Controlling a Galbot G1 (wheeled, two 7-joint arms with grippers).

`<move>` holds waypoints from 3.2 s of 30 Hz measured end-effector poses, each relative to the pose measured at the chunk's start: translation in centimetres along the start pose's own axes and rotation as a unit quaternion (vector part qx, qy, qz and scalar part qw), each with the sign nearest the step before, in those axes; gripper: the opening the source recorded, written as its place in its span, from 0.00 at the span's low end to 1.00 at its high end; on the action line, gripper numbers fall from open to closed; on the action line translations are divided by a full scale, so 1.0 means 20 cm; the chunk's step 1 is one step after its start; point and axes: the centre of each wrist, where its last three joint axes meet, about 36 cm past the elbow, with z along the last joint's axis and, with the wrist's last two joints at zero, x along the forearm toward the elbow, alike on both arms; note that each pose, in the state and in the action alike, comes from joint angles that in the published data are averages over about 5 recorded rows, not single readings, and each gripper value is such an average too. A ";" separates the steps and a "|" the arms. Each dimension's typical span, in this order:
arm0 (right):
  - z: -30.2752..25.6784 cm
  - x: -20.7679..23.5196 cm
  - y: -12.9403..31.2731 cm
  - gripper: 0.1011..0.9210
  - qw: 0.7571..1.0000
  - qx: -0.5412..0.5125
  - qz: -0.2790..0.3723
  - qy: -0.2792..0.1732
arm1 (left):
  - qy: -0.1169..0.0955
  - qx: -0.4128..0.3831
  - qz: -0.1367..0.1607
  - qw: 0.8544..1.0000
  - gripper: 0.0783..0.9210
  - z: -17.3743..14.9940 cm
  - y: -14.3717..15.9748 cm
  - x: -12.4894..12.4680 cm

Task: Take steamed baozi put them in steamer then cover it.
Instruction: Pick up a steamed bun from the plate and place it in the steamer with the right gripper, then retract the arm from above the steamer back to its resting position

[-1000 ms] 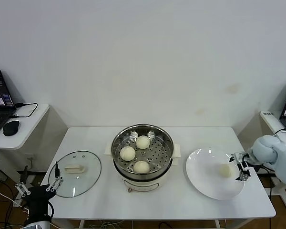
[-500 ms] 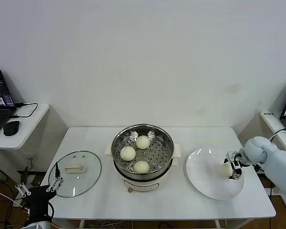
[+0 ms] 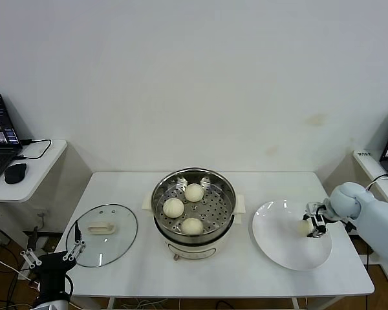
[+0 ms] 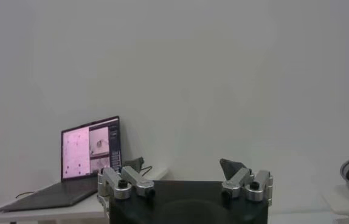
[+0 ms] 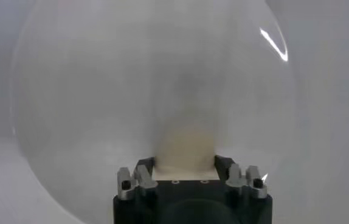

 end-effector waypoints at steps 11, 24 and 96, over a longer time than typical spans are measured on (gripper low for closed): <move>-0.02 0.22 -0.08 0.57 1.000 0.009 0.017 -0.001 | -0.005 0.001 0.002 1.000 0.88 -0.01 0.00 -0.01; -0.31 0.80 -0.30 0.58 0.994 0.041 0.087 -0.059 | -0.014 0.005 0.009 1.000 0.88 -0.03 -0.02 -0.03; -1.41 0.82 -0.21 0.88 0.983 -0.029 0.045 -0.178 | -0.014 0.005 -0.006 1.000 0.88 0.00 -0.01 -0.05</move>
